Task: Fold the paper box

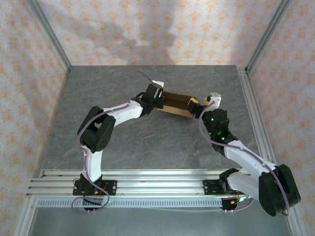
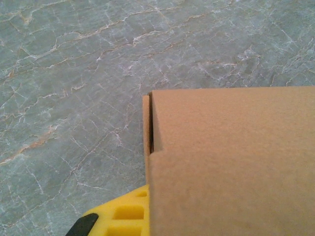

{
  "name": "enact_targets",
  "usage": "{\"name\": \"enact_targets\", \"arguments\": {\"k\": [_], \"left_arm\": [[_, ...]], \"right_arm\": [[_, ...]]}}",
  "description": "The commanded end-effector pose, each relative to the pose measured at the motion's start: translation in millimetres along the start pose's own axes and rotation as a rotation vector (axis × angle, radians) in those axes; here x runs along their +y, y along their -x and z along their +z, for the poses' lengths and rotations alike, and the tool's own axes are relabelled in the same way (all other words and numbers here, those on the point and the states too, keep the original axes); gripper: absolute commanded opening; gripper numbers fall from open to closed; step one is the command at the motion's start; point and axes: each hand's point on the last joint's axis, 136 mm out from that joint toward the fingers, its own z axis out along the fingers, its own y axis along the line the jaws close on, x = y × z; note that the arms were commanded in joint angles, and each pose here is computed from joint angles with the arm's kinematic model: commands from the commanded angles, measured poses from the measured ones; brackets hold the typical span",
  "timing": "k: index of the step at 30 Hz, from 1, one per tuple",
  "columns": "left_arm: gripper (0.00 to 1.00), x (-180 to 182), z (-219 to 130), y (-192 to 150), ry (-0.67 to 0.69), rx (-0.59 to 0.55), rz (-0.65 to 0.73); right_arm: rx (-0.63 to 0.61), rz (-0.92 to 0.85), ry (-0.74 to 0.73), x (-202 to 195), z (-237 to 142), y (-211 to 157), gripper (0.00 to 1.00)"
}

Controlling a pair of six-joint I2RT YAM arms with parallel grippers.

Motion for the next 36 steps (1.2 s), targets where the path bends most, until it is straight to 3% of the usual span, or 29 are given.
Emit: {"name": "enact_targets", "arguments": {"k": [1,7,10,15,20,24,28,32,36], "left_arm": [[0.0,4,-4,-17,0.028,0.02,0.058],[0.01,4,-6,-21,0.036,-0.014,0.082],[0.09,6,-7,-24,0.045,-0.012,0.086],[0.32,7,-16,-32,0.034,-0.014,0.079],[0.61,7,-33,-37,0.005,-0.032,0.07],[0.83,5,-56,-44,-0.052,-0.073,0.086],[0.98,0,-85,-46,-0.123,-0.109,0.121],[1.0,-5,-112,-30,-0.212,-0.151,0.075],[1.0,5,-118,-2,-0.293,-0.17,-0.113]], "right_arm": [[0.032,0.113,-0.161,-18,5,20,0.72],[0.233,0.188,-0.287,-25,39,-1,0.72],[0.295,0.194,-0.277,-24,56,-21,0.72],[0.36,0.192,-0.298,-32,69,-50,0.72],[0.4,0.195,-0.324,-42,71,-70,0.73],[0.427,0.199,-0.348,-53,71,-83,0.73],[0.477,0.18,-0.364,-61,70,-101,0.73],[0.514,0.151,-0.4,-72,67,-116,0.73],[0.58,0.158,-0.415,-86,66,-140,0.74]]}}
